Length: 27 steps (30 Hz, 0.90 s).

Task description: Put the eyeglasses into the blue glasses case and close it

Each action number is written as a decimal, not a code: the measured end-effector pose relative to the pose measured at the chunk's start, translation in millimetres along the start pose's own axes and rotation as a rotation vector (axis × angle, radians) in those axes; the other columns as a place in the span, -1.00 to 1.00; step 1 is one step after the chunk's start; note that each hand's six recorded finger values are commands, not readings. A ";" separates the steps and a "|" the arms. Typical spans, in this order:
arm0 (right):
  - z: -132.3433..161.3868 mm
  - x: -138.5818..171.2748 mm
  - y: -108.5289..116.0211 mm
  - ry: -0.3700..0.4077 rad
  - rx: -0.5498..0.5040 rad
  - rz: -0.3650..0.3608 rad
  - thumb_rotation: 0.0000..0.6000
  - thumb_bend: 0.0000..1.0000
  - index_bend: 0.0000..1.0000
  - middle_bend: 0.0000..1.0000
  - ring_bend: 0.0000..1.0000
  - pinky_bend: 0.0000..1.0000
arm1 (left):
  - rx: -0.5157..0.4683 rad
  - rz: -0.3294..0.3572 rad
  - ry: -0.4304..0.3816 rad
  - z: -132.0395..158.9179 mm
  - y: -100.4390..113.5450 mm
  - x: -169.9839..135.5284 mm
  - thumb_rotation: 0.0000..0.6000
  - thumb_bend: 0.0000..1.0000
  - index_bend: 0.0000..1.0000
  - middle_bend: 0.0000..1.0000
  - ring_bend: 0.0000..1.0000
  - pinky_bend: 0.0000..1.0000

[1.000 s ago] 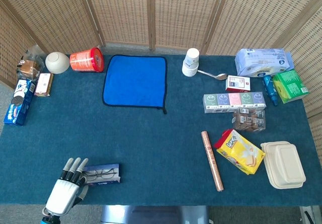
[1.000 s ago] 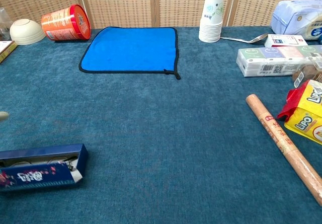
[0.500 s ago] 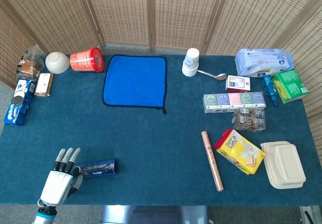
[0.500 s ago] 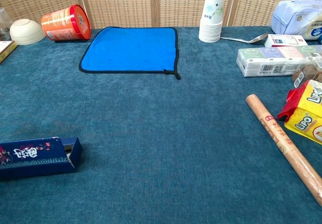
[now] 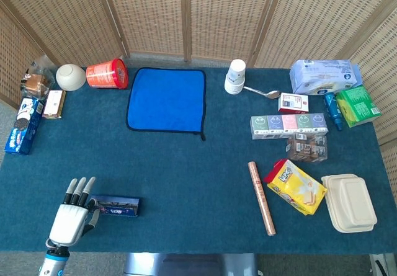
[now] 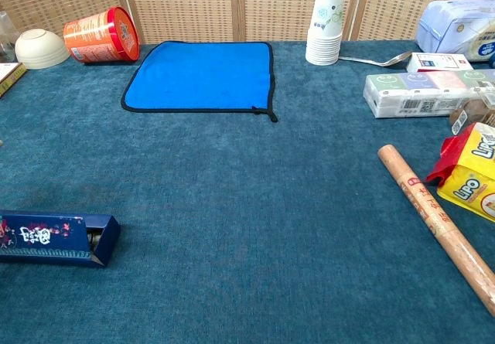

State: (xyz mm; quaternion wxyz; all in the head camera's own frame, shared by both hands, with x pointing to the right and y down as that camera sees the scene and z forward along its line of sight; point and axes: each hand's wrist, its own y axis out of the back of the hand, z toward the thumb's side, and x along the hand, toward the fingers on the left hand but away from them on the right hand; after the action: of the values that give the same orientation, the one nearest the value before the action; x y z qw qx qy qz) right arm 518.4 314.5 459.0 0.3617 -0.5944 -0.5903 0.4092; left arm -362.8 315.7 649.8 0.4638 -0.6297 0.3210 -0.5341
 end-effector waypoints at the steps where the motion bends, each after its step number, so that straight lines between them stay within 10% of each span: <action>1: 0.1 0.3 0.3 -0.001 0.001 0.000 1.00 -0.30 -1.00 -0.92 -1.00 -0.78 | 0.002 -0.001 0.002 -0.3 -0.8 1.1 0.63 -0.08 -0.01 -0.92 -1.00 -1.00; 13: 0.6 1.0 5.8 -0.001 0.003 -0.011 1.00 -0.30 -1.00 -0.92 -1.00 -0.78 | 0.048 -0.036 0.057 -7.7 -10.8 9.5 0.61 -0.15 -0.96 -1.00 -1.00 -1.00; 27: -0.6 1.6 6.6 -0.004 0.003 -0.012 1.00 -0.29 -1.00 -0.92 -1.00 -0.77 | 0.080 -0.067 0.095 -10.1 -9.4 18.2 0.58 -0.19 -1.00 -1.00 -1.00 -1.00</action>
State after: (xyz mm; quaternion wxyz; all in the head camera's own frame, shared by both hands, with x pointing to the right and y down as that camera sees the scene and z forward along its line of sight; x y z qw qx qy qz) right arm 521.5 315.8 453.1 0.3637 -0.5897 -0.5939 0.4090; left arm -369.4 300.3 665.3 0.4548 -0.5950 0.2999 -0.5910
